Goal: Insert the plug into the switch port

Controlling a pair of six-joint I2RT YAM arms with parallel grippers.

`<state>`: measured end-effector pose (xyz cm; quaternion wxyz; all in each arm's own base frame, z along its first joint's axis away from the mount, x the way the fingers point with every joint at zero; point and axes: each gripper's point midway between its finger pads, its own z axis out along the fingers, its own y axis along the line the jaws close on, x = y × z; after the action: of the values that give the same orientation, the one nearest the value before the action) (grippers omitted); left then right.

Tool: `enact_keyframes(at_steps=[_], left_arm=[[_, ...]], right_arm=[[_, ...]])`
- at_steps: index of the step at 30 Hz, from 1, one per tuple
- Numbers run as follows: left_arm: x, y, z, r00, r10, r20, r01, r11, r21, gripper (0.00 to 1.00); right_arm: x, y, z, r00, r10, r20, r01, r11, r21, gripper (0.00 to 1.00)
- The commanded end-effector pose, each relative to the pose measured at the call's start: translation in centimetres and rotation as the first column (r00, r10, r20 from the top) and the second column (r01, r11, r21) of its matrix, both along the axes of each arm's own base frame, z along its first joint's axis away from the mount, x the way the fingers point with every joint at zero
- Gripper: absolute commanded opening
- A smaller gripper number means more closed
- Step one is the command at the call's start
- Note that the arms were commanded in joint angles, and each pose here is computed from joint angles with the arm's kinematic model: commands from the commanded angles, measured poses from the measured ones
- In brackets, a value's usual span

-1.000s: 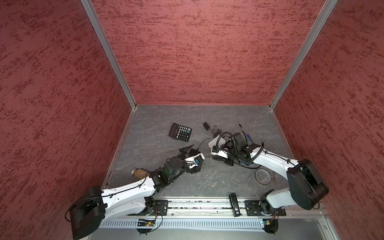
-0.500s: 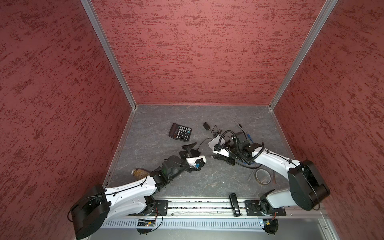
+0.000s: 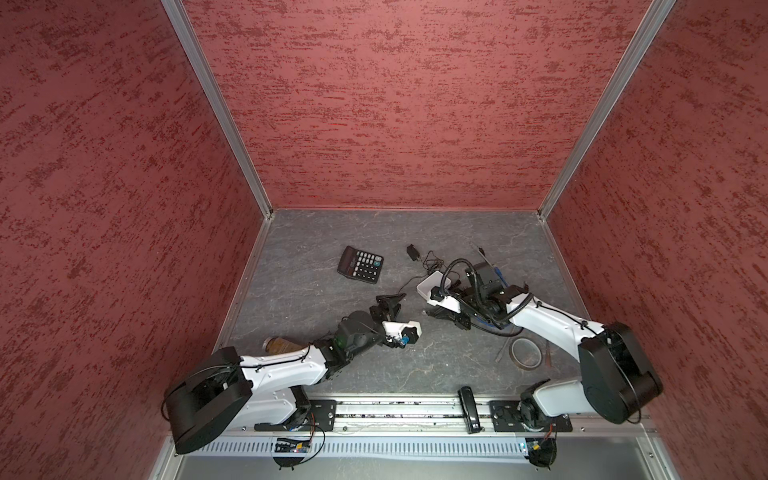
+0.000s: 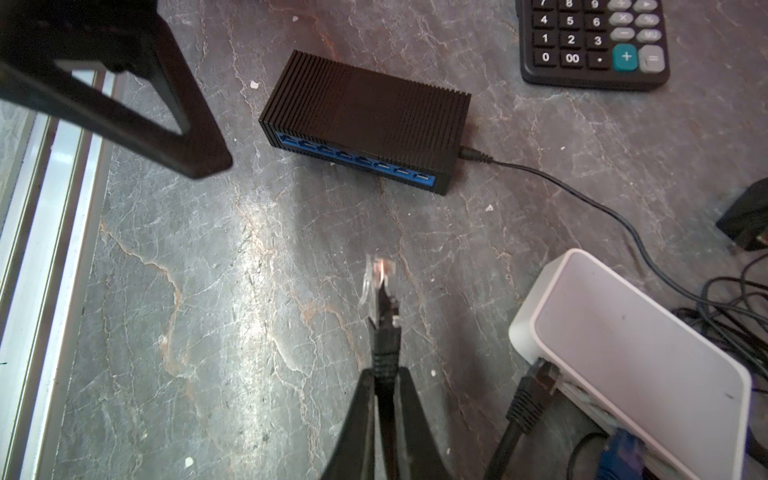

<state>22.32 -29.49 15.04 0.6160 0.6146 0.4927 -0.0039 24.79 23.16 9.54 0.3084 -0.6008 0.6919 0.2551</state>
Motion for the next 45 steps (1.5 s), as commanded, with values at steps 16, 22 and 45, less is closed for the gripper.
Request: enact_keyframes(at_steps=[16, 22, 45], left_arm=[[1.4, -4.1, -1.6, 0.994, -0.093, 0.06, 0.085, 0.988, 0.126, 0.76], [1.4, -4.0, -2.5, 0.993, -0.111, 0.039, 0.103, 0.98, 0.169, 0.71], [2.7, -5.3, -3.6, 0.988, -0.147, 0.04, 0.133, 0.961, 0.241, 0.43]], right_arm=[[-0.9, 0.3, 2.2, 0.998, 0.057, -0.028, -0.055, 0.996, 0.065, 0.0], [-0.8, 0.3, 2.5, 0.998, 0.055, -0.028, -0.053, 0.996, 0.07, 0.0], [-1.1, 0.2, 2.8, 0.997, 0.069, -0.042, -0.065, 0.994, 0.091, 0.0]])
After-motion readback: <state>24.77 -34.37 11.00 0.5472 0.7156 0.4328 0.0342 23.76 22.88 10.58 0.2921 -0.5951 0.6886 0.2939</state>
